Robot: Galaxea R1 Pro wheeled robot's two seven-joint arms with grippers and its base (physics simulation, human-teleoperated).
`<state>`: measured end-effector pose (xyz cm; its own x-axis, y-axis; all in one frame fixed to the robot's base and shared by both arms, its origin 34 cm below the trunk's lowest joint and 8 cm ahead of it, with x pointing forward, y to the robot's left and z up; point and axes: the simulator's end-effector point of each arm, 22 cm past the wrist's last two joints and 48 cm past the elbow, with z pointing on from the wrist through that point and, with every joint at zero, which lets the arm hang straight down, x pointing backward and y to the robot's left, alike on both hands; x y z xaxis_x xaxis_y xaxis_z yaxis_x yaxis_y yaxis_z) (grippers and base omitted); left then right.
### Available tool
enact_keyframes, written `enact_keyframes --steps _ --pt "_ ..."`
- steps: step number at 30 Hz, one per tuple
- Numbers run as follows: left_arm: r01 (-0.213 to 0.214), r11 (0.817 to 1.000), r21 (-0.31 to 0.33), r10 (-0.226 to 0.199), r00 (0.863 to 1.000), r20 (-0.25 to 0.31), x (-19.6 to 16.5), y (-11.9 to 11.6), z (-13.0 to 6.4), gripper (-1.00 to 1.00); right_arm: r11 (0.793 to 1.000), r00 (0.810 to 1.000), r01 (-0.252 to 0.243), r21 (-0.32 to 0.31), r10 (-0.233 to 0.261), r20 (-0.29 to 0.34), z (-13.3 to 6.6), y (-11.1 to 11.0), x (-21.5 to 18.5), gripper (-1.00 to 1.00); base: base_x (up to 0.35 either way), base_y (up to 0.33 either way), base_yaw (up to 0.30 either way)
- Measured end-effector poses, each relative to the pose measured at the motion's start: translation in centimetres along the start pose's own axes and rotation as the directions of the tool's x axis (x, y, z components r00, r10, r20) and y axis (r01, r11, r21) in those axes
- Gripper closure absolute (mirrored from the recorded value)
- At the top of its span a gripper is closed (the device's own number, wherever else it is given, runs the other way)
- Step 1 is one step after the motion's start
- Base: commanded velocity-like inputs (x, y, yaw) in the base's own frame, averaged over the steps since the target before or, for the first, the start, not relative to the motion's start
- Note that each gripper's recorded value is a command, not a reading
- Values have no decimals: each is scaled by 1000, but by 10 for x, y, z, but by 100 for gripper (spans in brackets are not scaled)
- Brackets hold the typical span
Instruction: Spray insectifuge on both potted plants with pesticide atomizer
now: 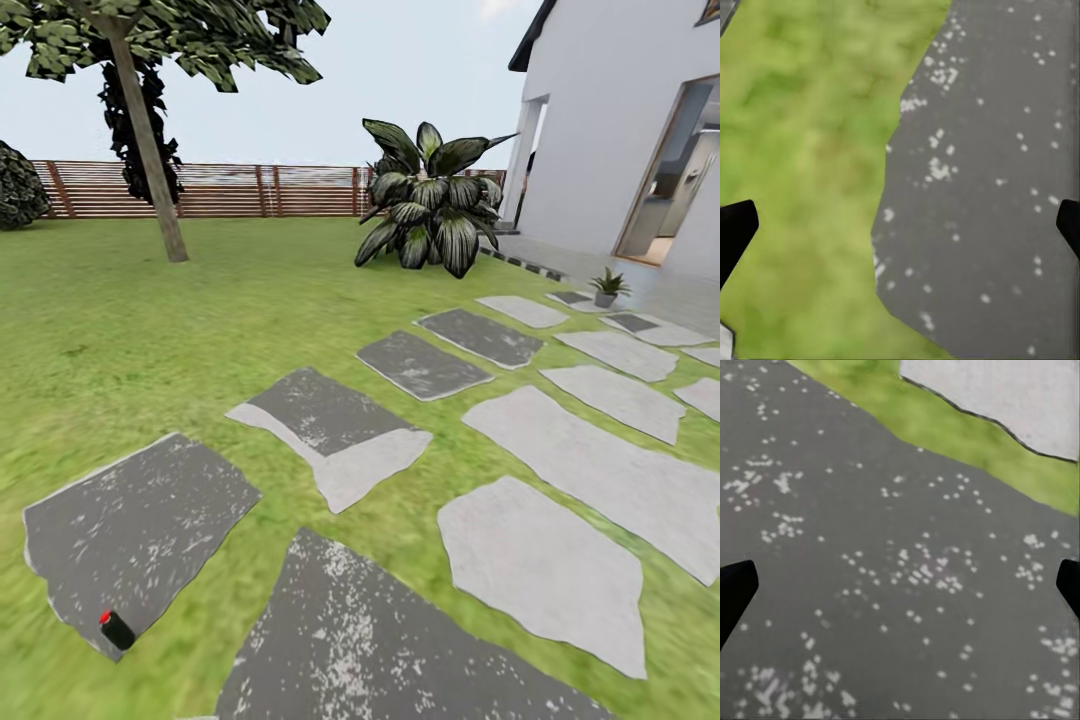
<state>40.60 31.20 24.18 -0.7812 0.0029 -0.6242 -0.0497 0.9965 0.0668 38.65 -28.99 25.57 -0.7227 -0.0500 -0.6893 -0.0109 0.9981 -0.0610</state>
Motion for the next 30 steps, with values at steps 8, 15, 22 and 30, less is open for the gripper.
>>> enact_keyframes --steps 8,15,22,30 --pt "0 1000 0 0 1000 1 -1 0 0 -100 1000 1000 0 0 0 0 0 0 0 -100 322 -119 0" --pt "0 1000 0 0 1000 0 0 0 0 -100 1000 1000 0 0 0 0 0 0 0 -100 309 -130 0" --pt "0 1000 0 0 1000 0 0 0 0 -100 1000 1000 0 0 0 0 0 0 0 -100 308 -130 0" --pt "0 1000 0 0 1000 1 0 0 0 -100 1000 1000 0 0 0 0 0 0 0 -100 299 -140 0"
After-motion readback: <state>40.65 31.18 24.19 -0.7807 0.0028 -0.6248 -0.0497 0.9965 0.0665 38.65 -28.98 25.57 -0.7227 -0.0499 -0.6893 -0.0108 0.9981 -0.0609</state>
